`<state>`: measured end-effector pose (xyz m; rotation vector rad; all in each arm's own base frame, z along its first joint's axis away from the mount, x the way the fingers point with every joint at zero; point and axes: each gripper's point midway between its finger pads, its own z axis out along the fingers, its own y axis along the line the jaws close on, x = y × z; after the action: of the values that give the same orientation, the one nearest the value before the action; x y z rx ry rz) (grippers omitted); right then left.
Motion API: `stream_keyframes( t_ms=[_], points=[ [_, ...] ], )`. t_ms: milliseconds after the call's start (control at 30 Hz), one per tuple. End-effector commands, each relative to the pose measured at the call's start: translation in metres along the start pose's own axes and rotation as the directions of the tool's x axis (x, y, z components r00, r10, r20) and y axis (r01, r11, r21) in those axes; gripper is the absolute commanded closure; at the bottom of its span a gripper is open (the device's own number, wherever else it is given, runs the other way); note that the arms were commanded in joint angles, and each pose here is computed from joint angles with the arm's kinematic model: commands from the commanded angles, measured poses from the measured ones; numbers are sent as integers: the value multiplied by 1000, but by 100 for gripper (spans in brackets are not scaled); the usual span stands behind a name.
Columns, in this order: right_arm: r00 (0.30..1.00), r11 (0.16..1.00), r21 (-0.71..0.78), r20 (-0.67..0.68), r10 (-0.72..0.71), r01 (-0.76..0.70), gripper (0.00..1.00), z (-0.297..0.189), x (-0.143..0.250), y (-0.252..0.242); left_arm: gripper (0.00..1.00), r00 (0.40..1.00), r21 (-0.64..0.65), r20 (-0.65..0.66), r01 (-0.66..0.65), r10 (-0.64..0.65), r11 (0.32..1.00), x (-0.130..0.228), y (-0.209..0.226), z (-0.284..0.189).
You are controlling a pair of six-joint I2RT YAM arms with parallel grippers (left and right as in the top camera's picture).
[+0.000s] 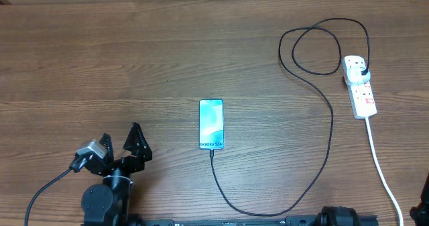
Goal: Plug charger to phone and switch on socket
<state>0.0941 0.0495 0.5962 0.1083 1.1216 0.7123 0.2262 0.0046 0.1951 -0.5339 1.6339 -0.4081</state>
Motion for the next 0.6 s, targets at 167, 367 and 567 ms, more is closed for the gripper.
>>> stream_keyframes(
  t_ms=[167, 367, 567],
  points=[
    [1000, 1000, -26, 20, -11, 12, 96, -14, -4, 10, 1, 999, -29, -47, 4, -5, 1000, 31, 20, 13],
    [999, 999, -39, 37, -18, 19, 96, -23, -6, 17, 0, 997, -31, -72, -9, 7, 999, 42, 25, 16],
    [999, 999, -44, 43, -20, 22, 96, -28, -7, 19, 0, 997, -25, -80, -8, 6, 1000, 44, 24, 16]
  ],
)
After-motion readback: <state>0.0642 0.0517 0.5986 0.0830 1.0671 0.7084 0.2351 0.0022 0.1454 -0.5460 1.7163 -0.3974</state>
